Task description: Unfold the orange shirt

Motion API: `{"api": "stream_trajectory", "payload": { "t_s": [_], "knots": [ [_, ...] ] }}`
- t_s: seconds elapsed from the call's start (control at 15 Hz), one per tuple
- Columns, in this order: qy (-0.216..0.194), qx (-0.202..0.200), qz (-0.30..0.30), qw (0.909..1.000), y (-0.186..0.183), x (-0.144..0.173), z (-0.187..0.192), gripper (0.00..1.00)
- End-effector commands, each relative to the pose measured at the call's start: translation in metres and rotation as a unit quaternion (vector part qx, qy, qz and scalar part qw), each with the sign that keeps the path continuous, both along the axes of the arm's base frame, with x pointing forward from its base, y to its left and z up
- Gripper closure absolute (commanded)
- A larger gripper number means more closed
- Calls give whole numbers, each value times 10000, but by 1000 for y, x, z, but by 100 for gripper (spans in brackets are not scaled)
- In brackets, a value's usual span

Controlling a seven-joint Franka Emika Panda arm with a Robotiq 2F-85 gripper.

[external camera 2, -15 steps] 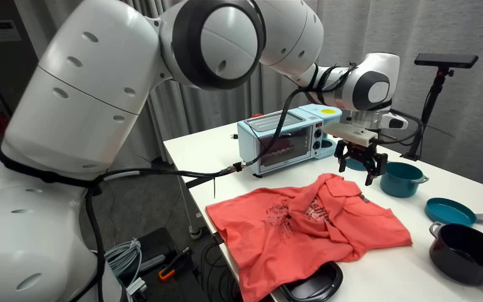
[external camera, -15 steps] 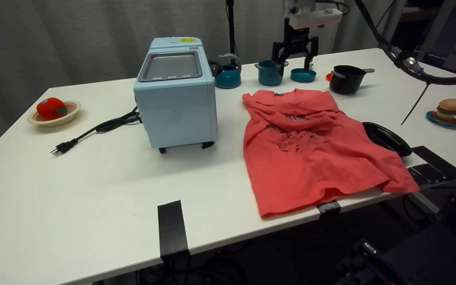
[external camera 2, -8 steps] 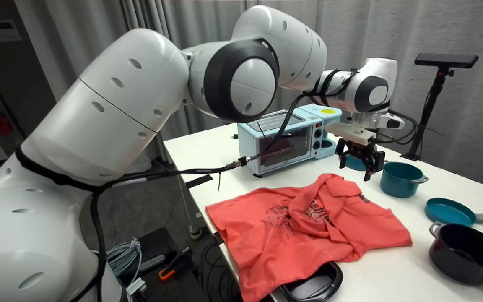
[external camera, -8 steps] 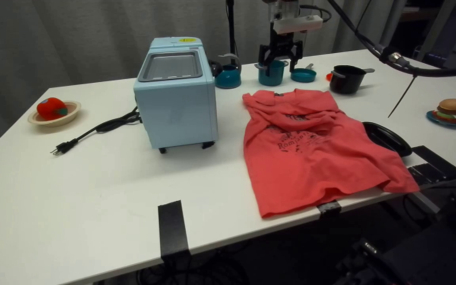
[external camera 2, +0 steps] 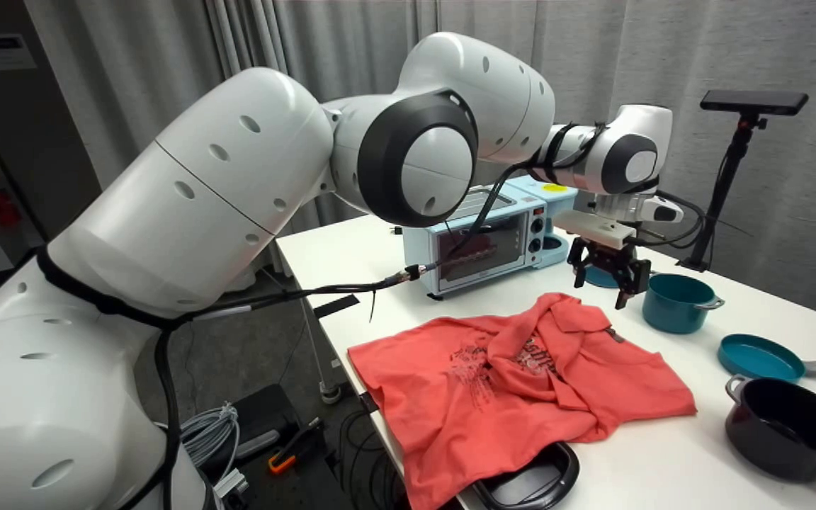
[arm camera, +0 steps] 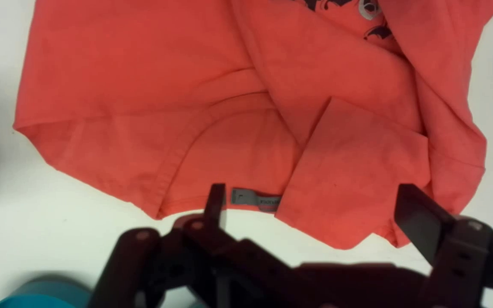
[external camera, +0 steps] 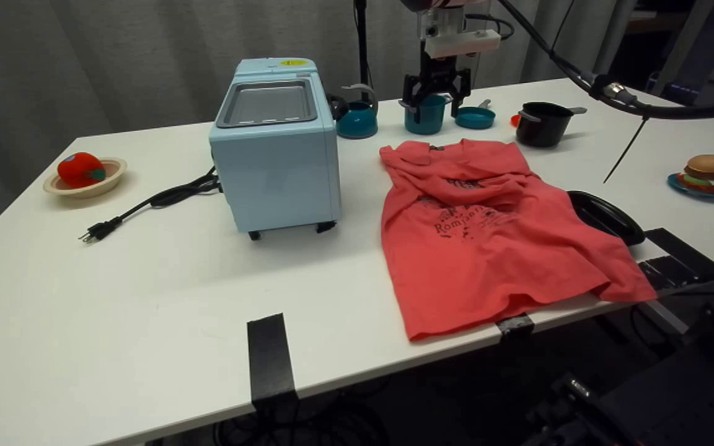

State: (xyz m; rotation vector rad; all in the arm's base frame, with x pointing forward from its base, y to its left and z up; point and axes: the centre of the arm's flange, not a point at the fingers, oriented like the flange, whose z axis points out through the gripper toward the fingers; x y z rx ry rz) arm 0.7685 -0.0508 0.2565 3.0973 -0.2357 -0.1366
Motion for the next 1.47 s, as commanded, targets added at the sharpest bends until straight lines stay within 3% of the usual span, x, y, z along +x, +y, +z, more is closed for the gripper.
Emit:
{"api": "stream_trajectory", "payload": {
  "t_s": [0.0, 0.2, 0.4, 0.6, 1.0, 1.2, 1.27, 1.4],
  "knots": [
    [-73, 45, 136, 9999, -1, 4, -8, 0],
    [-137, 22, 456, 9989, -1, 9, -15, 0],
    [-49, 131, 1243, 9921, -2, 14, -22, 0],
    [25, 279, 1964, 9801, 2, 21, -27, 0],
    [317, 29, 2829, 9586, 2, 43, -33, 0],
    [545, 251, 3343, 9405, -6, 50, -29, 0],
    [450, 110, 3042, 9515, 4, 8, -33, 0],
    [509, 164, 3196, 9460, 0, 9, -32, 0]
  ]
}}
